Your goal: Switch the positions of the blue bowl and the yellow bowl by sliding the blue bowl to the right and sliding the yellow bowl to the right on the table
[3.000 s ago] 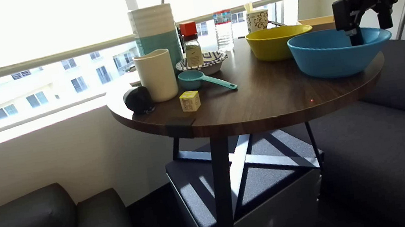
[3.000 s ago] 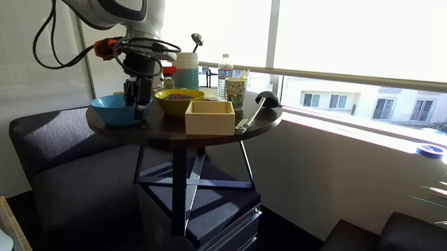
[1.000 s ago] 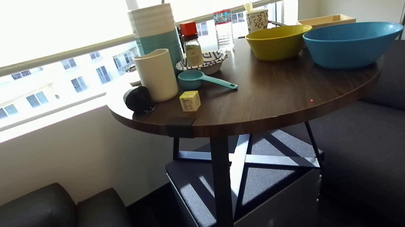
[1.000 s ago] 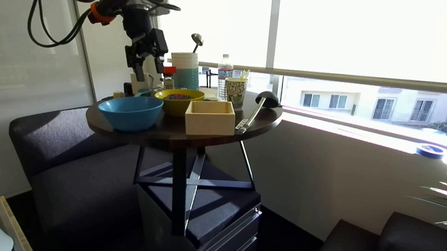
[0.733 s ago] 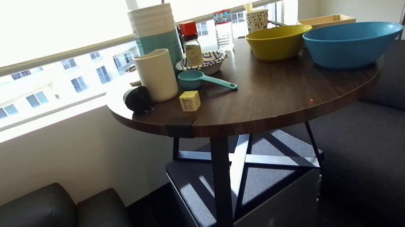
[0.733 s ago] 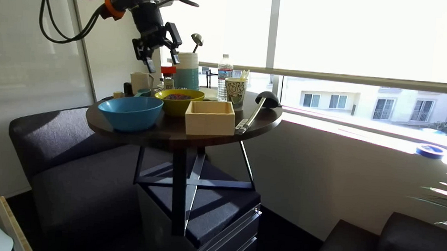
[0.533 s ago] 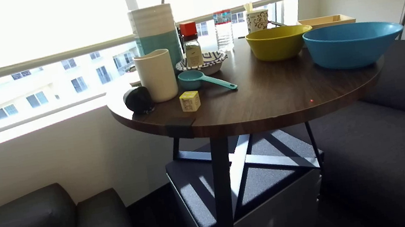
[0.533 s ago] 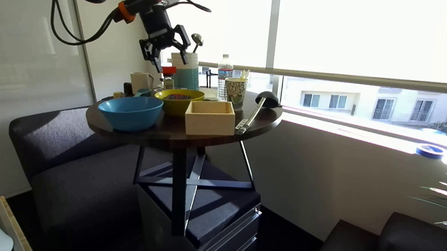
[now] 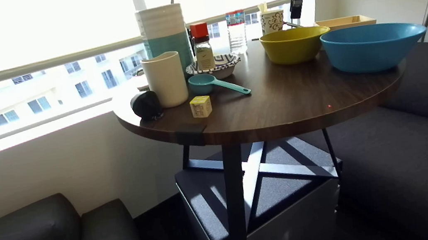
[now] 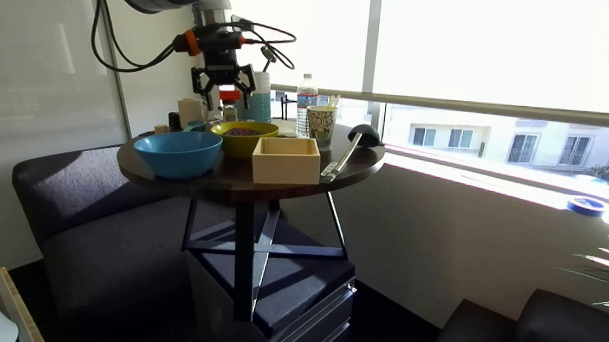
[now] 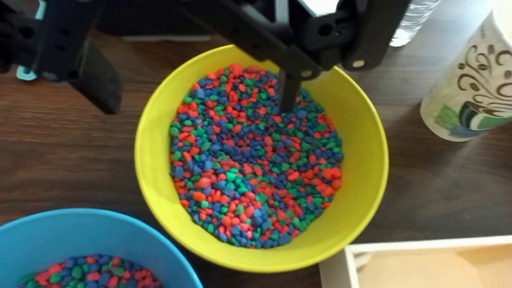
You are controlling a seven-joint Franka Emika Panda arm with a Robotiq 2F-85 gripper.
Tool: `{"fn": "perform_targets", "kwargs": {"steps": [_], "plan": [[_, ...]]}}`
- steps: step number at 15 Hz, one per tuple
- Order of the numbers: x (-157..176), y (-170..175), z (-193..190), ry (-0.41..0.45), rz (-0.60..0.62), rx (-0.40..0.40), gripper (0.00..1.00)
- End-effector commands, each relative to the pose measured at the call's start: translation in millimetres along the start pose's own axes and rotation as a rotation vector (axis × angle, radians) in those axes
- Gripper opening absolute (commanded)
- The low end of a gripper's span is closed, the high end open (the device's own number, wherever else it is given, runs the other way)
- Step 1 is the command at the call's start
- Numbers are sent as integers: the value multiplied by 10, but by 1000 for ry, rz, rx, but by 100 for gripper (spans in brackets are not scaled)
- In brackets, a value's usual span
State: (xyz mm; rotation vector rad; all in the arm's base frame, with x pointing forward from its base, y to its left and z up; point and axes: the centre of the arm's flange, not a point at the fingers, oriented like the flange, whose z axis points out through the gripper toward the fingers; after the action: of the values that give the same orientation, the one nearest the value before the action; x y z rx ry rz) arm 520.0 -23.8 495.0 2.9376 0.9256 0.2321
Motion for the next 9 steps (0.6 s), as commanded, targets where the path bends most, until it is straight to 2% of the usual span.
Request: {"fn": "perform_targets", "kwargs": {"steps": [1, 2, 3, 5, 9], "plan": [[104, 72, 149, 1, -15, 129, 100], [117, 59, 186, -4, -15, 149, 100], [27, -19, 147, -2, -8, 93, 100], [44, -10, 226, -11, -9, 118, 100], [58, -12, 265, 4, -33, 119, 100]]}}
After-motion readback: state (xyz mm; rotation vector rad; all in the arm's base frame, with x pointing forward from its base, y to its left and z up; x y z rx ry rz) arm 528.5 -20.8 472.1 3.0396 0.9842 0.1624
